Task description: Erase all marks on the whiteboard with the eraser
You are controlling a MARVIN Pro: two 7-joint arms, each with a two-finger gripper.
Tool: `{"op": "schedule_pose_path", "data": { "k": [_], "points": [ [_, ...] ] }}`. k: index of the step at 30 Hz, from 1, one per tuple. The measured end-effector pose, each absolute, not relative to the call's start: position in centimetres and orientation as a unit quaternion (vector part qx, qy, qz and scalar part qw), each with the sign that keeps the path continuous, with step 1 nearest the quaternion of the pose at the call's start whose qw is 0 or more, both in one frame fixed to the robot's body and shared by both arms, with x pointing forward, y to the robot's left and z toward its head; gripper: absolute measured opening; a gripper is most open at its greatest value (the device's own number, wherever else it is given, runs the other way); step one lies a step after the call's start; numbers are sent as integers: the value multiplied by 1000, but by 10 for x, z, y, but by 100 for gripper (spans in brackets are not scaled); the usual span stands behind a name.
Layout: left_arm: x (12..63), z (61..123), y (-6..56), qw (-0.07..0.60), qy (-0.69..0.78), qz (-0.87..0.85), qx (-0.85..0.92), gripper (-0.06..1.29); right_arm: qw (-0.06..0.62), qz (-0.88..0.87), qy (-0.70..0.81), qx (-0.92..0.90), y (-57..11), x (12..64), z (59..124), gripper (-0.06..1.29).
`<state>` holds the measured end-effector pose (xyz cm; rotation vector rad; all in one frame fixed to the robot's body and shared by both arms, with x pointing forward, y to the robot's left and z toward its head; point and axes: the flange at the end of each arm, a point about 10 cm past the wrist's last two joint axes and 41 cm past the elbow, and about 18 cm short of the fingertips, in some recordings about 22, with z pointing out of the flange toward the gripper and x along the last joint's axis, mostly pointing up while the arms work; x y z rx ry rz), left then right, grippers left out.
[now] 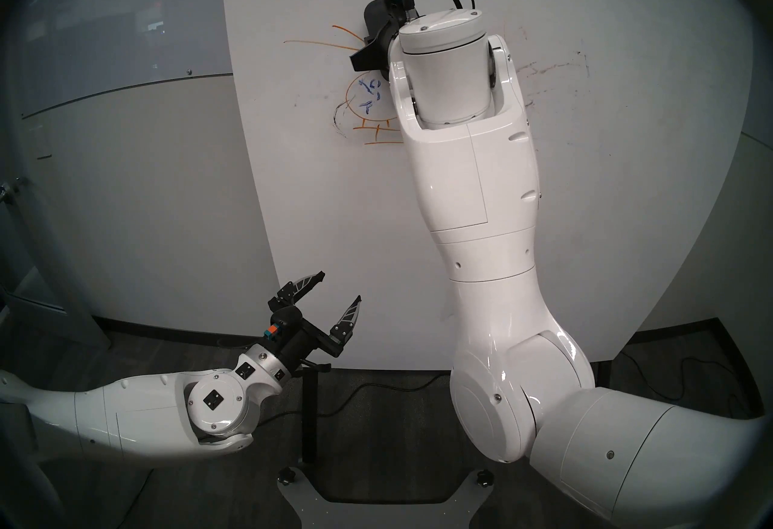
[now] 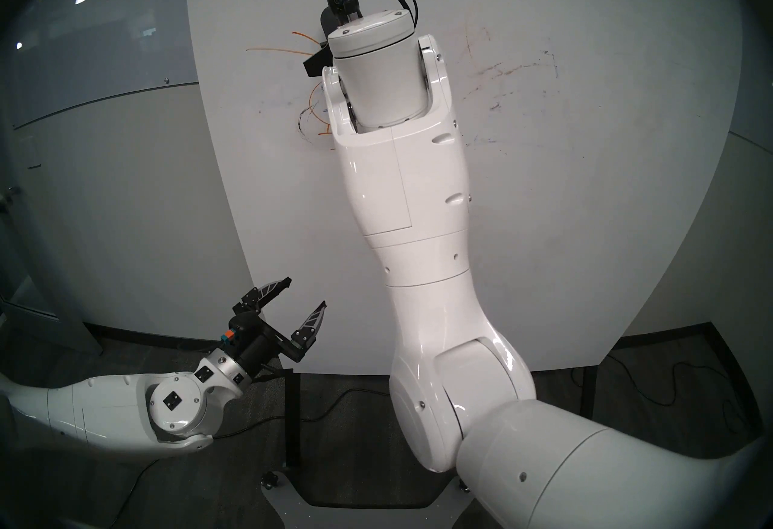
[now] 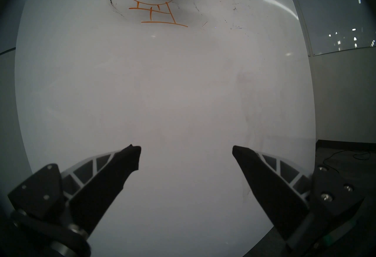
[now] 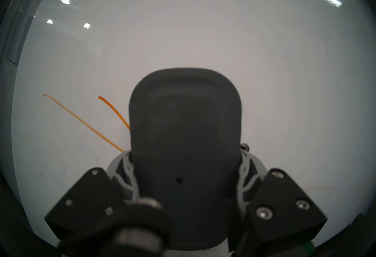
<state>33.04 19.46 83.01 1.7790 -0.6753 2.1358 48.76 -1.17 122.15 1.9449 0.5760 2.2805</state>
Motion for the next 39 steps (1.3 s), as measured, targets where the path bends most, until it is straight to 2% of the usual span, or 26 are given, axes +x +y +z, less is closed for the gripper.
{"op": "schedule_pose_path", "data": {
  "k": [39],
  "points": [
    [330,830,195,140,-234,739,616,123,56,752,174,634,2,488,1214,54]
  ]
}}
